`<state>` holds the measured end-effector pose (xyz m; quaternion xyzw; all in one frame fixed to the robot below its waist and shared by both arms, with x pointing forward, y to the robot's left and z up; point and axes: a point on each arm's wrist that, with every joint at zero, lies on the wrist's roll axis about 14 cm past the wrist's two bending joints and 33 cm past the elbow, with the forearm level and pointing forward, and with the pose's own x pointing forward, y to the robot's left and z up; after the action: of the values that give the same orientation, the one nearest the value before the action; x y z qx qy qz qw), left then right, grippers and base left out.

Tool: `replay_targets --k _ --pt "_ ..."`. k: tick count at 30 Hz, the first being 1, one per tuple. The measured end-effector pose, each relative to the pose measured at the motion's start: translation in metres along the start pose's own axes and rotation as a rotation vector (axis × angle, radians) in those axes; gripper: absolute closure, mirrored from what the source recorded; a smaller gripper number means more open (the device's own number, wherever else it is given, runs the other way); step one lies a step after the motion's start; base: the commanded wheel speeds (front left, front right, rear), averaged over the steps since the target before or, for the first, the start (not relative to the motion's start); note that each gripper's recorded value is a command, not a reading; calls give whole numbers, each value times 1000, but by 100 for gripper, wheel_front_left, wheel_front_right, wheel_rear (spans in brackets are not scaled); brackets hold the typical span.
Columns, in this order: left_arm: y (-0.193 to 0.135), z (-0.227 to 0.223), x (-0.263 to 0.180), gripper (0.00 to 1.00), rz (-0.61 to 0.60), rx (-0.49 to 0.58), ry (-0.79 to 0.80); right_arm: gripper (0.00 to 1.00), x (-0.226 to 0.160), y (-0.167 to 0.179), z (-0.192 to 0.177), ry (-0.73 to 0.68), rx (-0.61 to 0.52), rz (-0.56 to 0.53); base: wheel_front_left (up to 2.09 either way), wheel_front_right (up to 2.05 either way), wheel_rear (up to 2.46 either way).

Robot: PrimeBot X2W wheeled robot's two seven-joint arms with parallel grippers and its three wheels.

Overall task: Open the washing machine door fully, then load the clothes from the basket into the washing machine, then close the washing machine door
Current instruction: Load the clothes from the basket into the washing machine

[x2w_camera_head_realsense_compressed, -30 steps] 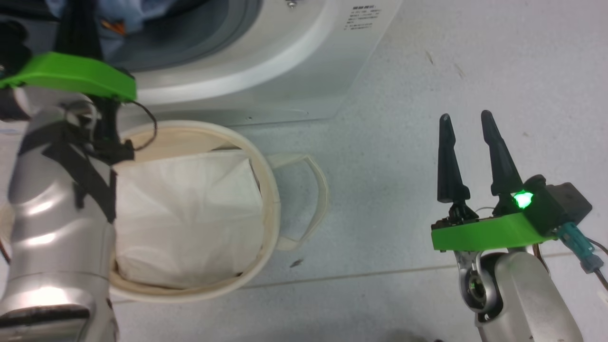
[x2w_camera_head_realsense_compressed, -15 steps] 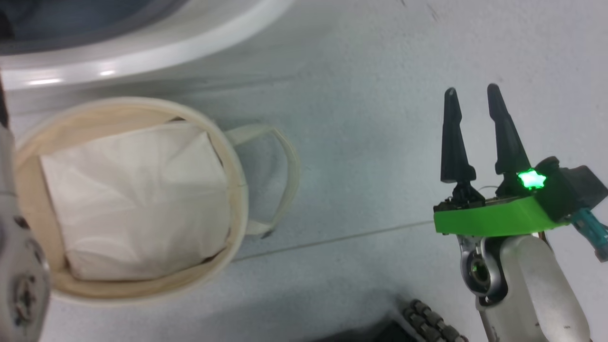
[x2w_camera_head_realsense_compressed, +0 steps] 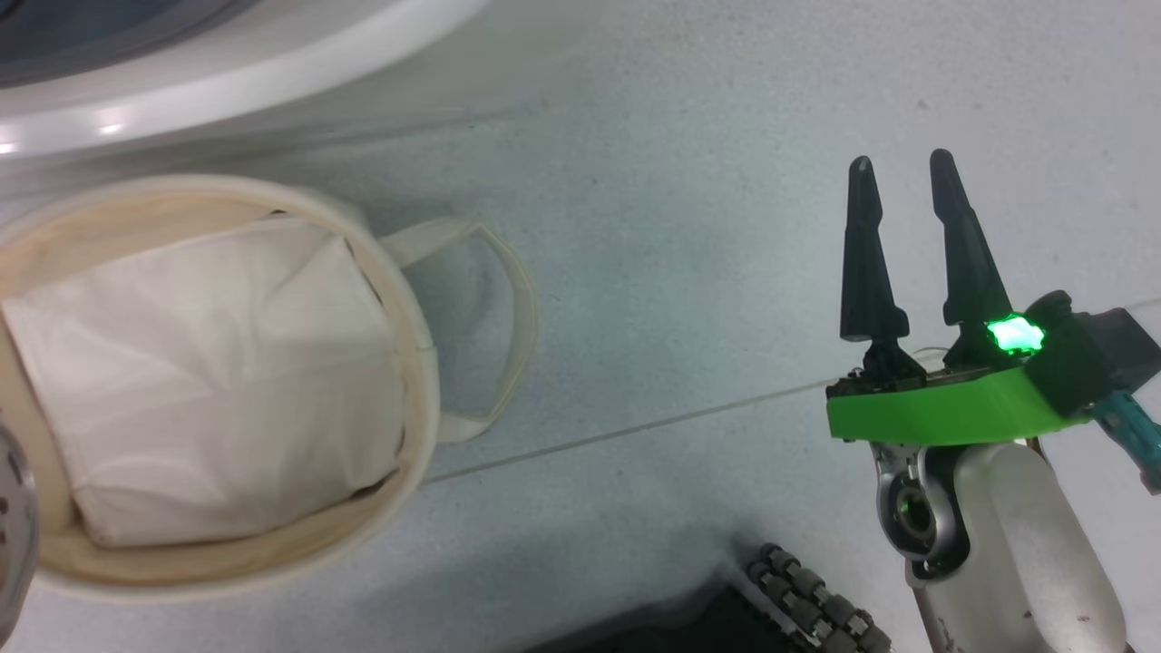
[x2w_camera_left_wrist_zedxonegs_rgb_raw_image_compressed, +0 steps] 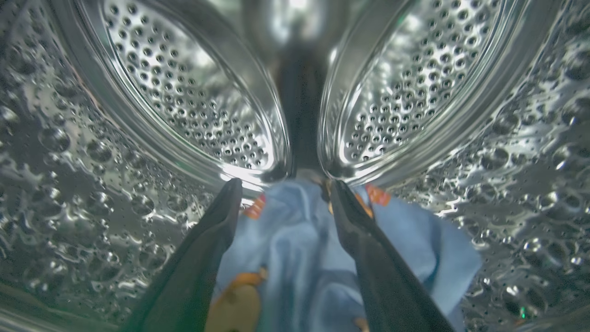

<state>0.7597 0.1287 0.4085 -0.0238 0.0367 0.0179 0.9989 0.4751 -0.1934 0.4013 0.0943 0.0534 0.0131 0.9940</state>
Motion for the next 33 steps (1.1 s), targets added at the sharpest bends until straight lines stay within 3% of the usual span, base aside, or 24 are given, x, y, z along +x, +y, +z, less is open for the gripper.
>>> replay_targets --k 7,12,17,24,33 --pt "-1 37 -16 0 -27 -43 -75 0 3 15 14 -38 2 41 0 0 0" --pt "-5 28 -57 0 -69 -40 -23 0 0 32 34 -84 -15 85 0 0 0" --pt "-9 50 -102 0 -106 -46 -56 0 -17 44 52 -112 -34 110 0 0 0" --pt "-13 55 -184 0 -151 -14 -39 0 -50 55 68 -132 -30 123 0 0 0" --pt "10 53 -301 0 -141 -1 -26 0 -100 91 94 -201 -13 210 0 0 0"
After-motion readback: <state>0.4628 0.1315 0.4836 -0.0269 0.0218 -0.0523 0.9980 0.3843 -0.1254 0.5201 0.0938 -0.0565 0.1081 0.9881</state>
